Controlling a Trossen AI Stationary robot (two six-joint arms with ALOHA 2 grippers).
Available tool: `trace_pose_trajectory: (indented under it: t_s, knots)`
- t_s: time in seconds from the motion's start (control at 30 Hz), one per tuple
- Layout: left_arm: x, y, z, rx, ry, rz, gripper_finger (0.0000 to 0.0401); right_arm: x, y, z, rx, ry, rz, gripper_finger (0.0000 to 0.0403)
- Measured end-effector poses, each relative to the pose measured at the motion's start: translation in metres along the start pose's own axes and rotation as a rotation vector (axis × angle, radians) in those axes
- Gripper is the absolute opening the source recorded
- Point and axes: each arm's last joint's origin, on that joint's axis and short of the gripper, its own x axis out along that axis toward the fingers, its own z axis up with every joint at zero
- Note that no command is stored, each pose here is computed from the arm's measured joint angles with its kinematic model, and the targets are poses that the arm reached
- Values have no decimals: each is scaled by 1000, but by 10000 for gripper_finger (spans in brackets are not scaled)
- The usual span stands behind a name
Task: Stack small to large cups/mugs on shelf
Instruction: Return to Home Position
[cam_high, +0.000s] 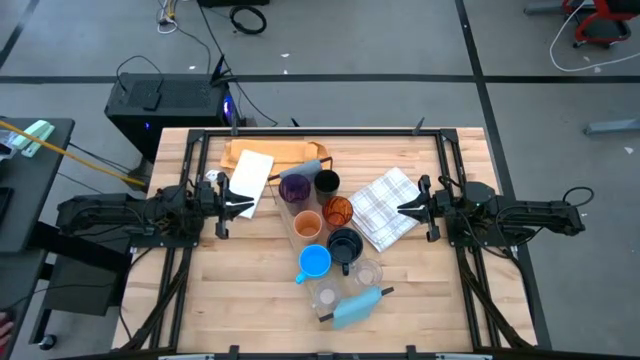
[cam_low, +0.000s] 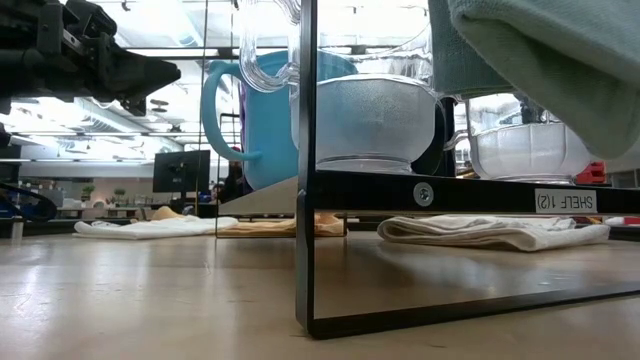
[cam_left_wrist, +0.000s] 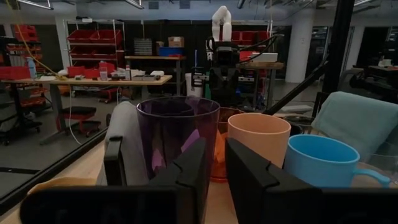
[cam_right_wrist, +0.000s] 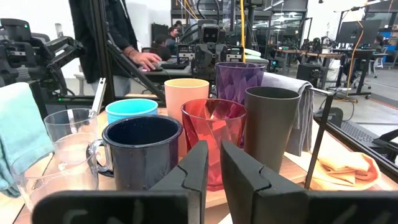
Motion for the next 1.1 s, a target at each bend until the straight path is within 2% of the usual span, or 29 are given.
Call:
trace_pose_trajectory:
  t_s: [1.1]
  knots:
    - [0, 0, 0, 0, 0, 0, 65, 0, 0, 0, 0, 0, 0, 52]
